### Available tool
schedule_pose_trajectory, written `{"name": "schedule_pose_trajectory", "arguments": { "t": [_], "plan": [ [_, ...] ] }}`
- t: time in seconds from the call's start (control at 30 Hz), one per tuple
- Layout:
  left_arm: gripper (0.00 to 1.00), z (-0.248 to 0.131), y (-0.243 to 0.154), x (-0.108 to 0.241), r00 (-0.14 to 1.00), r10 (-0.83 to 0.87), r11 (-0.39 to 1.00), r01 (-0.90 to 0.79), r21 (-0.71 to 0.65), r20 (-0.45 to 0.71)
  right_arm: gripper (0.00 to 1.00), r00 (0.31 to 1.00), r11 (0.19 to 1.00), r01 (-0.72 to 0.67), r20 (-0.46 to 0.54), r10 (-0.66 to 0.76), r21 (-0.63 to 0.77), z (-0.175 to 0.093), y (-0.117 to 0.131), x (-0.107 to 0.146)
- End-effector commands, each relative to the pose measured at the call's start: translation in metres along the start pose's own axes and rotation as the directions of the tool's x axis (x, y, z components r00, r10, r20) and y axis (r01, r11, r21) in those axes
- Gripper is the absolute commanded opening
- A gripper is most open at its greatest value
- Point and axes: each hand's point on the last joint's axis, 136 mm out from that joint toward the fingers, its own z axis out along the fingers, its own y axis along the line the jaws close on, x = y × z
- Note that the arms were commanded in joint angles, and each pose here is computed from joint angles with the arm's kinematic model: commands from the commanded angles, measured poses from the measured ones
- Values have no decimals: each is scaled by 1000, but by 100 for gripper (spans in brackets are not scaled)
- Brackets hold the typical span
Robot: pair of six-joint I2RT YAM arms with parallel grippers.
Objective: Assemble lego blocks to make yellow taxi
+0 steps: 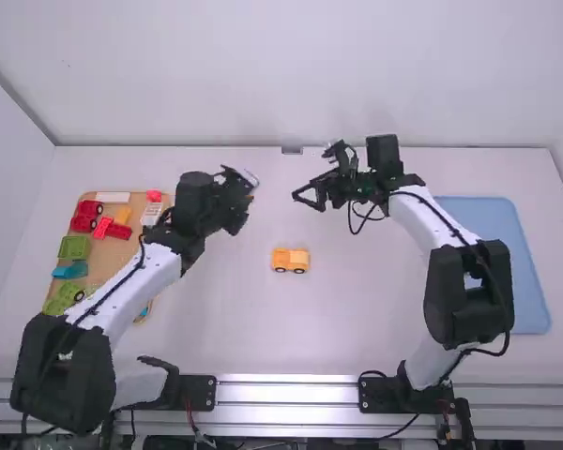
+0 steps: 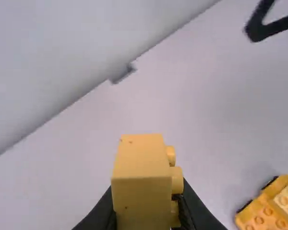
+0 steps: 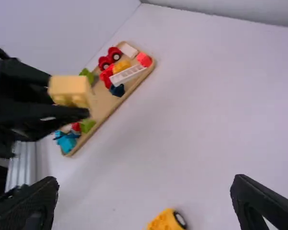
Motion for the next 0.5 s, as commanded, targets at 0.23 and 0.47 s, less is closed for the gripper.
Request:
{"name": "schedule_pose_trajectory", "arguments": {
  "t": [0.23,0.47],
  "plan": [
    [2,37,-70,-16,970,221,964,-233,129,102,76,998,999,27,-52,-29,-46,-4,16,12],
    [2,47,-75,-16,985,140,978,-153,138,102,72,999,998,40,-30,-41,-43,12,18,12]
  ]
}}
